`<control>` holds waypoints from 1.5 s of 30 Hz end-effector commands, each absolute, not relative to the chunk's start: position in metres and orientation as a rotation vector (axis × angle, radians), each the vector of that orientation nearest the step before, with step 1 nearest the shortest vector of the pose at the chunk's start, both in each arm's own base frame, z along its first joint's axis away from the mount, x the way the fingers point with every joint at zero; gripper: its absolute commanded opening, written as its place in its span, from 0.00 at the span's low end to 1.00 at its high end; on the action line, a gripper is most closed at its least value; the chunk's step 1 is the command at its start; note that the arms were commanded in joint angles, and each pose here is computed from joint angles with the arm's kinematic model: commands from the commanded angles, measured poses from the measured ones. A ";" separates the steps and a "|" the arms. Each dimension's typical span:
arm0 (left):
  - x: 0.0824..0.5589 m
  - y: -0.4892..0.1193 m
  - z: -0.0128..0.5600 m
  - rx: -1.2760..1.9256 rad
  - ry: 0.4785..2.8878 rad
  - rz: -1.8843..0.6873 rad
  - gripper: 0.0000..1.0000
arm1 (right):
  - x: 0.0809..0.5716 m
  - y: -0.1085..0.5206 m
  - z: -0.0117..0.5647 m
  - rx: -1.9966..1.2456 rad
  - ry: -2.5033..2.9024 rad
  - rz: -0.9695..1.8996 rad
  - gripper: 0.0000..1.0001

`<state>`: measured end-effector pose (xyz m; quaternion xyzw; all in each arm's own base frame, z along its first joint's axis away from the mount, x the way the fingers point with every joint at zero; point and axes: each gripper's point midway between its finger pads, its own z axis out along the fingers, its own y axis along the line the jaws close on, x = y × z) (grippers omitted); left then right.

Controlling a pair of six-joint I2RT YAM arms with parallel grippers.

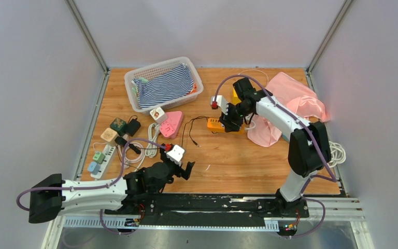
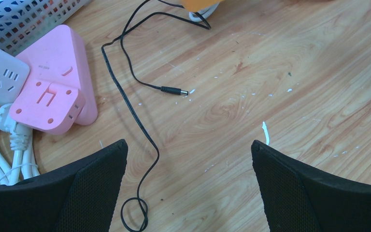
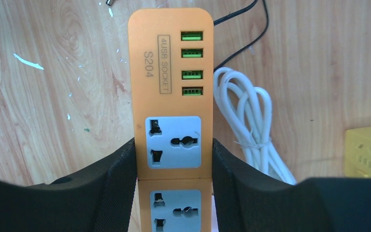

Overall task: Pull the plug off the socket
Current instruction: Place the socket at the center of the board.

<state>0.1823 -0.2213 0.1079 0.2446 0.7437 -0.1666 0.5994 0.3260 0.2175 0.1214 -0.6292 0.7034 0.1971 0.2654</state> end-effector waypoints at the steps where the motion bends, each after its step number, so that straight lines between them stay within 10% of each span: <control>1: 0.183 -0.219 0.109 0.544 1.720 -0.387 1.00 | 0.314 0.204 0.098 -1.666 2.038 0.585 0.00; 18: 0.183 -0.220 0.109 0.548 1.723 -0.385 1.00 | 0.336 0.170 0.037 -1.554 2.341 0.531 0.00; 45: 0.182 -0.217 0.110 0.540 1.713 -0.391 1.00 | 0.500 0.162 0.045 -1.312 2.392 0.140 0.00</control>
